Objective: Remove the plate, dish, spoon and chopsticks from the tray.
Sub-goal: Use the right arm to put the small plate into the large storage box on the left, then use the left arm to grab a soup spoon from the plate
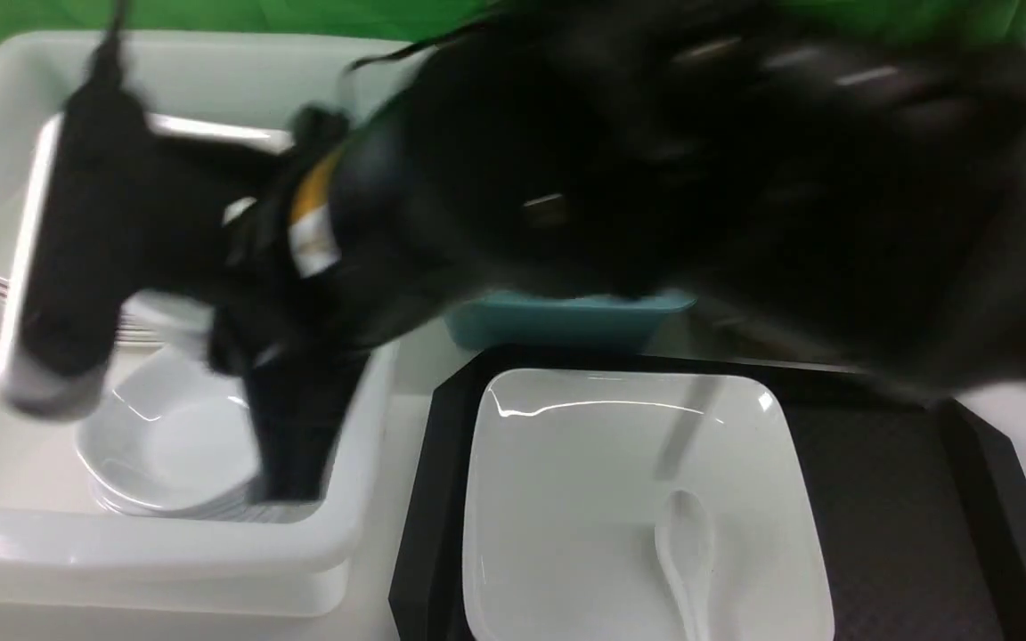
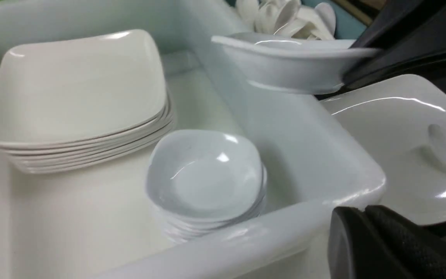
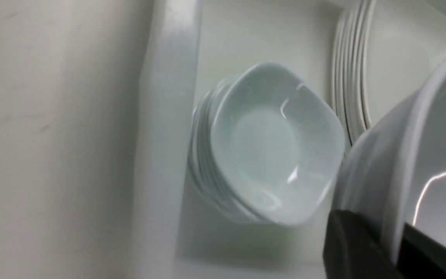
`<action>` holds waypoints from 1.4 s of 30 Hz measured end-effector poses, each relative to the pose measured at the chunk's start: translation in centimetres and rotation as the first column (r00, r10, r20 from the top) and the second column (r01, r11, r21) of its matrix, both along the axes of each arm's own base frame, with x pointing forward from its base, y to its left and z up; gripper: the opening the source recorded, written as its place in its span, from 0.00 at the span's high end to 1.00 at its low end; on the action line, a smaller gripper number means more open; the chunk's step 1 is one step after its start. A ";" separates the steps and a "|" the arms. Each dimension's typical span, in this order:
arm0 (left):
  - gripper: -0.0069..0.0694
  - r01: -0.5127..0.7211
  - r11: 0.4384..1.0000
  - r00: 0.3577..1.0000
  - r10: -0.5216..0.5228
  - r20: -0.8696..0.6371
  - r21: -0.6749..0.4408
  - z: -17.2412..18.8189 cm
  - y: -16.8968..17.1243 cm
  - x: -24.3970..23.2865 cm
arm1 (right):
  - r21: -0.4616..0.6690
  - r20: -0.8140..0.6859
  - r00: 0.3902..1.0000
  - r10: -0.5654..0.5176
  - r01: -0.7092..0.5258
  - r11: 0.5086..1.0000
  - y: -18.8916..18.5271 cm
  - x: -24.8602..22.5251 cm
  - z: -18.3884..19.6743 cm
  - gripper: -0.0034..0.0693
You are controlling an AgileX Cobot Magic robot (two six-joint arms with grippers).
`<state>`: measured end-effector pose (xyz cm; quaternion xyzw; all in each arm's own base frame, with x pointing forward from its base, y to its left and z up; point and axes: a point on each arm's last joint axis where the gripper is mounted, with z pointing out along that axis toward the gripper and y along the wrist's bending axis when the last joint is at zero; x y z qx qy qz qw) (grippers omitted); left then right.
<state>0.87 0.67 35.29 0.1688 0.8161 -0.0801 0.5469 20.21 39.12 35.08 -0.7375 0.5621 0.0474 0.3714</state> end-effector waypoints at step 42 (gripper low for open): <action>0.89 0.297 0.954 0.846 -0.280 -0.454 -0.036 -3.0 -8.9 10.6 | -0.219 -0.179 0.574 -0.799 0.768 0.601 -21.4 -4.5 1.4 0.80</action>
